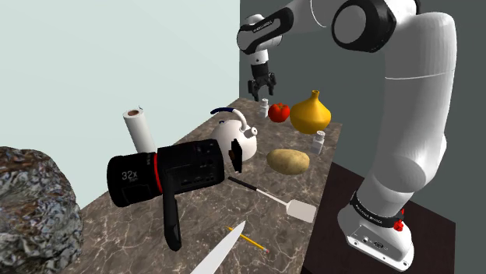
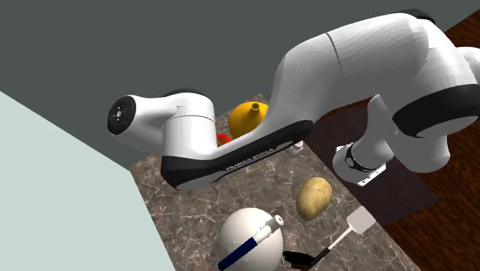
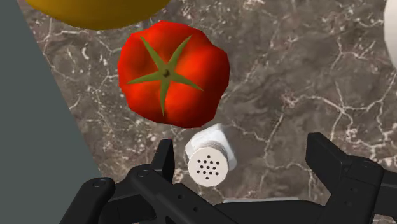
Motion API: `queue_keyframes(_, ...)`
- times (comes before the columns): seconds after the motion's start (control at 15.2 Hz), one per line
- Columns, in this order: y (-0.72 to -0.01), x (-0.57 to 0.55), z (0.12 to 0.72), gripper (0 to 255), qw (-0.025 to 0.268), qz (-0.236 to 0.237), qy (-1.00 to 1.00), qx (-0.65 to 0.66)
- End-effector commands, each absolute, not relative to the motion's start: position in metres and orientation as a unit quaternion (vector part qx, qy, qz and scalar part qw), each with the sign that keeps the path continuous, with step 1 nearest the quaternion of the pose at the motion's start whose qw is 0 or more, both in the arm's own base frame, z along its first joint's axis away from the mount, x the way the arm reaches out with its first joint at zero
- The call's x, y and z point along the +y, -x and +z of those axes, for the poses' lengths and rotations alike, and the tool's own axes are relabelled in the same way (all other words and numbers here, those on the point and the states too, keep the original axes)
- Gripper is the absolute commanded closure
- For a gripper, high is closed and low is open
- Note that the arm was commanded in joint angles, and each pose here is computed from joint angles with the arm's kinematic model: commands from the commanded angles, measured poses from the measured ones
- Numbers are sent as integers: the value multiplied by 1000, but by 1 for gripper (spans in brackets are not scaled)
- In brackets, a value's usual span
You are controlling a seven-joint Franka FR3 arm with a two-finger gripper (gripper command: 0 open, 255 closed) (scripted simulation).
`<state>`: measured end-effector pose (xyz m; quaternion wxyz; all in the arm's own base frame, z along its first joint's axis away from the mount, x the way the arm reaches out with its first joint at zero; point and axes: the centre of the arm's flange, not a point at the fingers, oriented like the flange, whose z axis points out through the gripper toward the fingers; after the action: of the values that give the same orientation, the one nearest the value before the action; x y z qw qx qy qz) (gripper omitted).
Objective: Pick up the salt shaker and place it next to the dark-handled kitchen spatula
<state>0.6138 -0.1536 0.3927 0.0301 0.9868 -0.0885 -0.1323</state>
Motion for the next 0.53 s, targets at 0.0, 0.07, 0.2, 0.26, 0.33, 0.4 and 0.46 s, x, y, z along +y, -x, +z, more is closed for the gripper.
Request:
queue_keyframes(0.0, -636, -166, 377, 0, 30, -135, -986, -96)
queue_keyframes(0.07, -646, -172, 370, 0, 30, -137, -985, -99)
queue_keyframes(0.2, -659, -180, 362, 0, 30, -139, -984, -103)
queue_keyframes(0.26, -658, -180, 357, 0, 30, -139, -984, -103)
queue_keyframes(0.33, -656, -180, 351, 0, 30, -139, -984, -103)
queue_keyframes(0.4, -655, -181, 346, 0, 30, -139, -984, -103)
queue_keyframes(0.46, -653, -181, 341, 0, 30, -139, -984, -103)
